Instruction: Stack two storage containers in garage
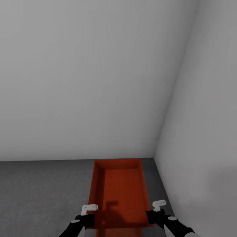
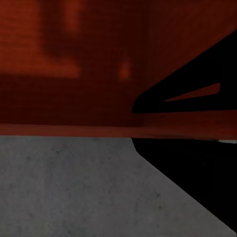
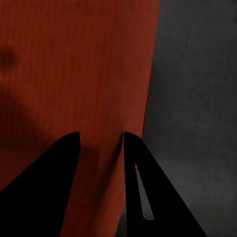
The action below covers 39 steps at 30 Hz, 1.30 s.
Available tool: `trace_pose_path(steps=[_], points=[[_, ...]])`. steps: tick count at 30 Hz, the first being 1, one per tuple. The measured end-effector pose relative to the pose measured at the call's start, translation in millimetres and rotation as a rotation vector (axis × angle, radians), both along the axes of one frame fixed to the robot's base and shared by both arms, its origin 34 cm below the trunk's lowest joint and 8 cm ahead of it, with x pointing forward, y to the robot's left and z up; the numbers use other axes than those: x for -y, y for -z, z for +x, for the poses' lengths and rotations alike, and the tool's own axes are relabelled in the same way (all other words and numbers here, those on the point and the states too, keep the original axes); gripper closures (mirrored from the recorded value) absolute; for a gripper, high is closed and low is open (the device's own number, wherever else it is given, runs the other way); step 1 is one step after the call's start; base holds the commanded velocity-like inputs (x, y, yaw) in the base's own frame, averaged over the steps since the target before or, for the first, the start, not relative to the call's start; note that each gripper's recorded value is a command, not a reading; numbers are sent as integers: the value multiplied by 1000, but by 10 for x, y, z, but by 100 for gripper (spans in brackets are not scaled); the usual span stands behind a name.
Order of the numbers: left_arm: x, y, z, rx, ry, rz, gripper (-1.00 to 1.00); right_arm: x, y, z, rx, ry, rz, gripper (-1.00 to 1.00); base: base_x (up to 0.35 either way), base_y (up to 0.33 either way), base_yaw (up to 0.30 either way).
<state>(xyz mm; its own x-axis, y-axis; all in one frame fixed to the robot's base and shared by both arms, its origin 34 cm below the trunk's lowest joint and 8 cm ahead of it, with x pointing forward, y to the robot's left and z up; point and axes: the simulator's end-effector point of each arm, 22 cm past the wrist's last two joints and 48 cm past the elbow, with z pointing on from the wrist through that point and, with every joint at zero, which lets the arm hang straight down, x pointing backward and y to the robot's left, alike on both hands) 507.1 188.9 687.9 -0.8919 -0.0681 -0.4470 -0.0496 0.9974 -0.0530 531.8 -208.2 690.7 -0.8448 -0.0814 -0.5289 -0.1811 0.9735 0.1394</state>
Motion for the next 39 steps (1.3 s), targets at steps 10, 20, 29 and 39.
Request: trace_pose_path(steps=[10, 20, 29, 39], points=[[1, 10, -13, -3, -1, -1, 100, 1, 7, -9, -2, -1, -1, 100, -188, 0, 0], [2, 20, -23, -6, -1, -1, 100, 2, 18, -18, -5, -2, -1, 100, -11, 0, 0], [-1, 73, -64, -18, -4, -5, 100, -2, 70, -55, -17, -2, 0, 100, 0, 0, 0], [-1, 142, -102, -32, -4, -5, 100, -3, 142, -92, -31, -2, 0, 100, 0, 0, 0]])
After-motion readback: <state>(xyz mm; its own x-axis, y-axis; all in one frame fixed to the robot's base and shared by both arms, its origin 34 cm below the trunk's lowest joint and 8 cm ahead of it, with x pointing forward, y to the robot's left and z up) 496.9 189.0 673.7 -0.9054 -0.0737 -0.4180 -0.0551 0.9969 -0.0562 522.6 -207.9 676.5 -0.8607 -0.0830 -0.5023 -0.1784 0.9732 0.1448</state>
